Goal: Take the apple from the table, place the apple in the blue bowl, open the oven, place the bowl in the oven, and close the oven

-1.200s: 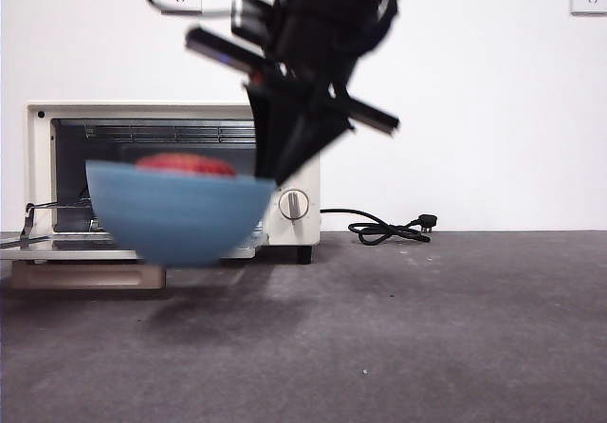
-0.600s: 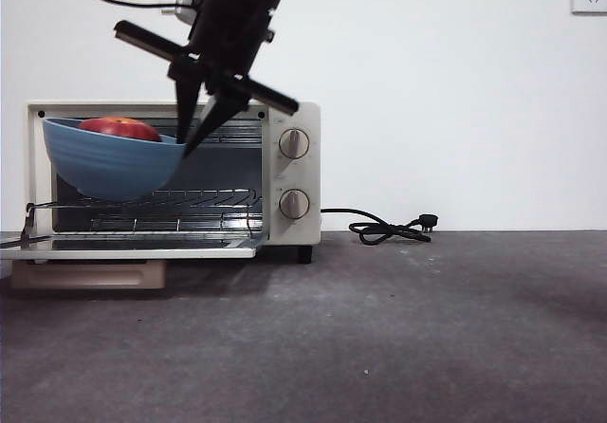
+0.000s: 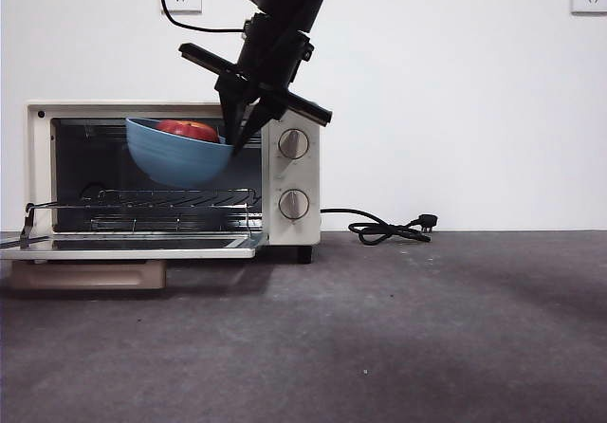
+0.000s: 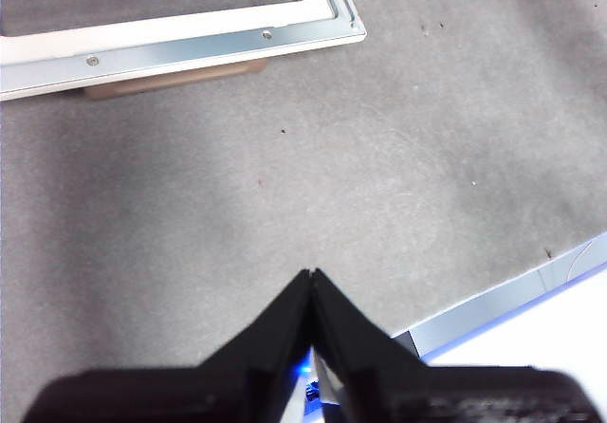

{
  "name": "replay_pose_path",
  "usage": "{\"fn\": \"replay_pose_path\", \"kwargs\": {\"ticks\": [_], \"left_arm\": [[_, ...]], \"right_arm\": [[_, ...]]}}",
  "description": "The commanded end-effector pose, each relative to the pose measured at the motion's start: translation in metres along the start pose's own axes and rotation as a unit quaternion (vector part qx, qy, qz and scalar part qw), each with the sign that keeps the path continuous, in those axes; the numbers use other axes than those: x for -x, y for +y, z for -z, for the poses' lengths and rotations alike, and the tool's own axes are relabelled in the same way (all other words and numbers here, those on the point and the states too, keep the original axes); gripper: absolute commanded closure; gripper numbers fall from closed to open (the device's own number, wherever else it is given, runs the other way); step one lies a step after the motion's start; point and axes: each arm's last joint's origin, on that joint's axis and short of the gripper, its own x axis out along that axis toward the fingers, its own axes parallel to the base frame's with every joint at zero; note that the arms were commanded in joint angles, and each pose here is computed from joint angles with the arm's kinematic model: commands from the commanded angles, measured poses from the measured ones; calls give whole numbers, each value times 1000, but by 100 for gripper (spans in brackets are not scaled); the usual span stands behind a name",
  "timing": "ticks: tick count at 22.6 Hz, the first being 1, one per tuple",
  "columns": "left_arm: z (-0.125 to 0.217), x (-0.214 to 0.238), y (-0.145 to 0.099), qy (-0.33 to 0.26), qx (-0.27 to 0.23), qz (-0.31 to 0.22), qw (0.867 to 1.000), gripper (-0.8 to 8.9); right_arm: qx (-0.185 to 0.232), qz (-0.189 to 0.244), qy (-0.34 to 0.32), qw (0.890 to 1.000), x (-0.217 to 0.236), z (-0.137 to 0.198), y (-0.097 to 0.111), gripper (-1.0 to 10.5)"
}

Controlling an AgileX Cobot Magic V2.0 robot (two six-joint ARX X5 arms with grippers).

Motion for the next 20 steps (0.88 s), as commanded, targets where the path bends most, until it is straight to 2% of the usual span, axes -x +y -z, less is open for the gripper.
{"fn": "replay_pose_path", "kwargs": {"ticks": [1, 20], "left_arm": [[0, 1, -1, -2, -8, 2, 1000, 819], [2, 1, -1, 10, -13, 4, 1000, 819]], "right_arm": [[-13, 18, 0, 1000, -10, 1, -4, 958], [-21, 63, -40, 997, -12, -1, -7, 944]]}}
